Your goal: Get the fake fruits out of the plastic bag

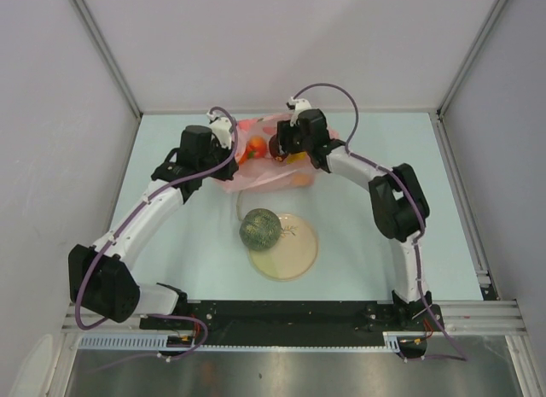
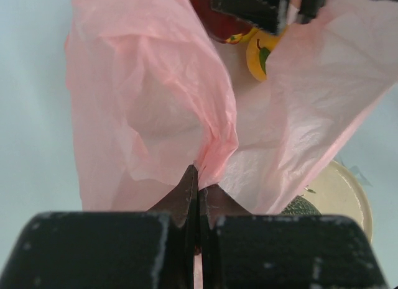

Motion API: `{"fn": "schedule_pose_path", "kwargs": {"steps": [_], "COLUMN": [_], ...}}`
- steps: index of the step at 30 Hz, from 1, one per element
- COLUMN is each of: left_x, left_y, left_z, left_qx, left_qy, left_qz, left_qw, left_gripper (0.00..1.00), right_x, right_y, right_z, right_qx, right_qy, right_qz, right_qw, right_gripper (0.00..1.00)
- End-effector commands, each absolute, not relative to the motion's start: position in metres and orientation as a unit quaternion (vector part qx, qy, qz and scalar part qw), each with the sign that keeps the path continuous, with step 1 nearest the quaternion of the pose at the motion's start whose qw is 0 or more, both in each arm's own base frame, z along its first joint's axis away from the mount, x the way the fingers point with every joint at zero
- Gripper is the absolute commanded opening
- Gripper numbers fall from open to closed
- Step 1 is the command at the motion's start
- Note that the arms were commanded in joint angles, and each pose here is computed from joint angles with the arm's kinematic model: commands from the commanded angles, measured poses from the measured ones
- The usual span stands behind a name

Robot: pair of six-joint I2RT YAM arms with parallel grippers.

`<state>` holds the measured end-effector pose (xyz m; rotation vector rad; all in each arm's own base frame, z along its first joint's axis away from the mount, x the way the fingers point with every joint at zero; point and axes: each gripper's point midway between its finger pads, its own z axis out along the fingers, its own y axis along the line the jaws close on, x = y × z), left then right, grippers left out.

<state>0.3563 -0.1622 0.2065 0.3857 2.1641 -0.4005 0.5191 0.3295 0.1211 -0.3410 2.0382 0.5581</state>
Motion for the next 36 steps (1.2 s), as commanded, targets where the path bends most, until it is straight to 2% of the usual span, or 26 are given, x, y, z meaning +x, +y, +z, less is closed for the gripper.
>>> {"fn": "schedule_pose_path", "kwargs": {"steps": [1,6,13,17,23,29,36], "left_x": [0.372,0.376,0.376,0.375,0.375,0.378,0.377], "left_y": [-0.172,-0.177,-0.178,-0.177,-0.177,-0.181,-0.180], "left_z": [0.235,0.239,0.243,0.243,0.243,0.247,0.251], "left_qx": [0.165,0.163,0.161,0.160,0.159,0.158,0.159], "left_qy": [0.845,0.841,0.839,0.839,0.838,0.838,0.838], "left_qz": [-0.178,-0.187,-0.191,-0.190,-0.190,-0.196,-0.195], "left_qw": [0.477,0.481,0.483,0.483,0.485,0.485,0.485], "left_gripper": [0.00,0.00,0.00,0.00,0.00,0.00,0.00], "right_x": [0.491,0.443,0.372,0.318,0.266,0.250,0.246], "right_y": [0.332,0.332,0.334,0.329,0.301,0.291,0.303], "right_z": [0.256,0.296,0.318,0.292,0.242,0.193,0.148], "right_qx": [-0.178,-0.215,-0.296,-0.388,-0.454,-0.482,-0.454], "right_qy": [0.750,0.720,0.687,0.685,0.694,0.704,0.738], "right_qz": [0.286,0.311,0.336,0.328,0.314,0.294,0.316], "right_qw": [0.569,0.581,0.572,0.522,0.462,0.431,0.386], "right_gripper": [0.28,0.25,0.25,0.25,0.24,0.25,0.27]}}
